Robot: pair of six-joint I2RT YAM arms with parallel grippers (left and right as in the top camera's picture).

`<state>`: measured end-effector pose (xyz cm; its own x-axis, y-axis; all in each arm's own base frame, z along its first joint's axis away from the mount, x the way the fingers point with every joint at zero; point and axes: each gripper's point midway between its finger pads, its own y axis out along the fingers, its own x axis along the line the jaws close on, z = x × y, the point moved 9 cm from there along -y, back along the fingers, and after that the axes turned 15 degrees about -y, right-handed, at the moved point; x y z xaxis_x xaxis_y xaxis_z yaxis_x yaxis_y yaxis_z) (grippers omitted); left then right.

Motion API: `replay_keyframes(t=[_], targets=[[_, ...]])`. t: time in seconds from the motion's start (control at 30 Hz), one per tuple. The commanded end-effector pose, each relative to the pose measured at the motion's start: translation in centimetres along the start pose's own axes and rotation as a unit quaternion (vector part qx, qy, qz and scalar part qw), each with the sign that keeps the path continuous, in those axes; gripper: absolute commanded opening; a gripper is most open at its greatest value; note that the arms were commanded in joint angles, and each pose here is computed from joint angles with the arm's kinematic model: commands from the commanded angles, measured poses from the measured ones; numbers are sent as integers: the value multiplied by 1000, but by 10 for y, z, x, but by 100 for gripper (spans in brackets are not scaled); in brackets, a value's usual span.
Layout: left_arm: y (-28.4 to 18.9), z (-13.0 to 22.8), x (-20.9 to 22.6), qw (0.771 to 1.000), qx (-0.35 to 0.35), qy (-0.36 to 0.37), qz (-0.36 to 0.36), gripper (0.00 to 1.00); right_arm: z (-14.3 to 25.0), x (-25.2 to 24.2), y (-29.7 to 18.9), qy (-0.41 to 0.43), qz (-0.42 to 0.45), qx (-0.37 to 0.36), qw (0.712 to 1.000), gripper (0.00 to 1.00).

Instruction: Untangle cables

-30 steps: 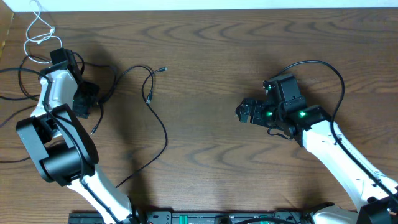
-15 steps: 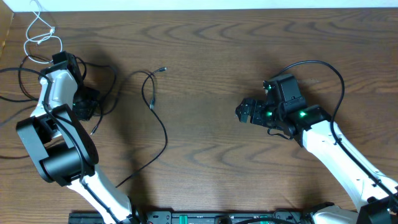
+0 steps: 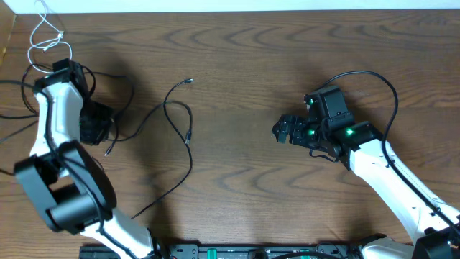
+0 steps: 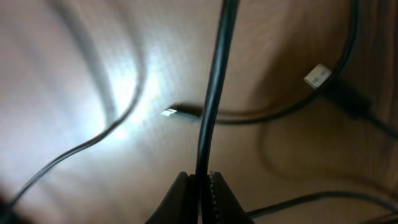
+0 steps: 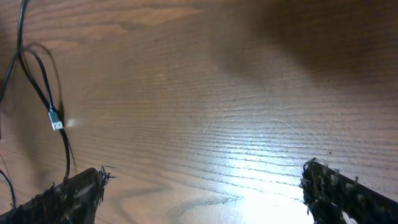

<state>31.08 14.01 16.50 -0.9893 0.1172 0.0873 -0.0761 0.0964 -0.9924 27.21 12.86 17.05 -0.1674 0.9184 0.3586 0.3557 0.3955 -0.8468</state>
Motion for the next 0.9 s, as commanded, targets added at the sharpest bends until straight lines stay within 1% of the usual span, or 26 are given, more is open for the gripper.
replay_keyframes(t=[0.0,0.07,0.17,0.37,0.5,0.57,0.73,0.87], targets=[[-9,-5,13,999,-32,4,-34,7,-1,3,-2,4,-5,-1,1000,99],[-10,-6,22,997,-47,-8,-66,8,-2,3,-2,4,-5,-1,1000,99],[-11,-12,36,989,-74,-69,-109,7,-1,3,-2,4,-5,-1,1000,99],[-2,-27,54,983,-68,-107,-130,8,-1,3,-2,2,-4,0,1000,99],[20,-39,73,978,-59,-142,-138,8,-1,3,-2,2,-3,-1,1000,99],[29,-42,79,977,-55,-151,-141,8,-1,2,-2,2,-1,-2,1000,99],[42,-43,80,984,-55,-108,-133,8,-3,3,-2,1,-1,-7,1000,99],[43,-47,80,982,-72,-112,-133,8,-3,3,-2,1,-2,-8,1000,99]])
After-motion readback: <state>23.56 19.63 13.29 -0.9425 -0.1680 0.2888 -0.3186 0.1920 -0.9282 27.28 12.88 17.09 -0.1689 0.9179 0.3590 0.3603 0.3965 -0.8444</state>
